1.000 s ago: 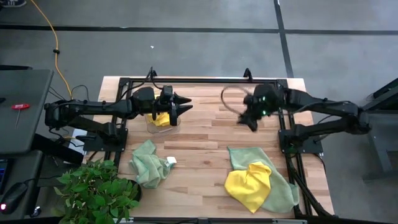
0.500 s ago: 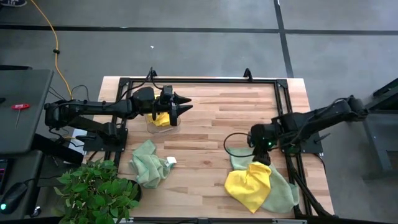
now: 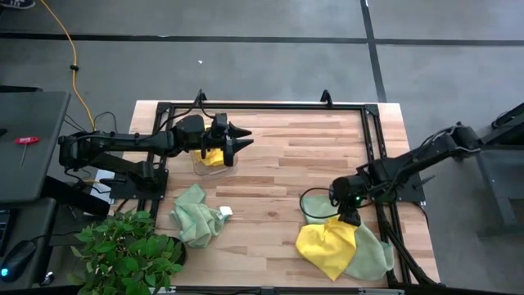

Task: Fold microfiber towels
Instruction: Fold the yellow towel

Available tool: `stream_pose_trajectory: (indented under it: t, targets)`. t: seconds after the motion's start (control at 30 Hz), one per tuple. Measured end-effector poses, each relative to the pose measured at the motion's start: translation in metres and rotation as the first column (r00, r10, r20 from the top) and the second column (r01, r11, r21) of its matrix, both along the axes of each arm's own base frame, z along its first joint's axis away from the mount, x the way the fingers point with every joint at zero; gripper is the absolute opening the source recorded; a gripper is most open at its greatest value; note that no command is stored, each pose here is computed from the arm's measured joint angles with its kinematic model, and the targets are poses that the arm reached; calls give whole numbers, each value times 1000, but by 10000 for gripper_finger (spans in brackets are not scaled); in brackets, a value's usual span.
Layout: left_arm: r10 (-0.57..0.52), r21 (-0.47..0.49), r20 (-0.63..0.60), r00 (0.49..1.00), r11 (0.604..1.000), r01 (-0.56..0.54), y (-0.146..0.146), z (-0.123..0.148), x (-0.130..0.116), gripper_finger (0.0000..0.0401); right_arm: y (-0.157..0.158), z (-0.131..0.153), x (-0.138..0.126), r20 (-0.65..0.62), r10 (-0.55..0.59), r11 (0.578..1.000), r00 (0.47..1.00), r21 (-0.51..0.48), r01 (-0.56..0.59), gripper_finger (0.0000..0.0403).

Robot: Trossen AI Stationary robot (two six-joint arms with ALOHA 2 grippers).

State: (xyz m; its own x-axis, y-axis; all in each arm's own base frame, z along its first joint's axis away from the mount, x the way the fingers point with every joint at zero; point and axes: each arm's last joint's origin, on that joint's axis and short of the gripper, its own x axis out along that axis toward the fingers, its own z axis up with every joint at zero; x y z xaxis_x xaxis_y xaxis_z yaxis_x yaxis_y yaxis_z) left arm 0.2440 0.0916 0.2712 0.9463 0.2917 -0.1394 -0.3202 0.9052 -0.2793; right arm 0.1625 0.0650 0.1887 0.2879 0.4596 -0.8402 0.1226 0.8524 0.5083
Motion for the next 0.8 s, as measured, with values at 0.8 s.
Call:
stream_pose_trajectory:
  t: [0.8]
  targets:
    - [48, 7, -2, 999, 999, -48, 1, 0, 0, 159, 6, -20, 9, -120, -118, 993, 986, -3, 119, 16]
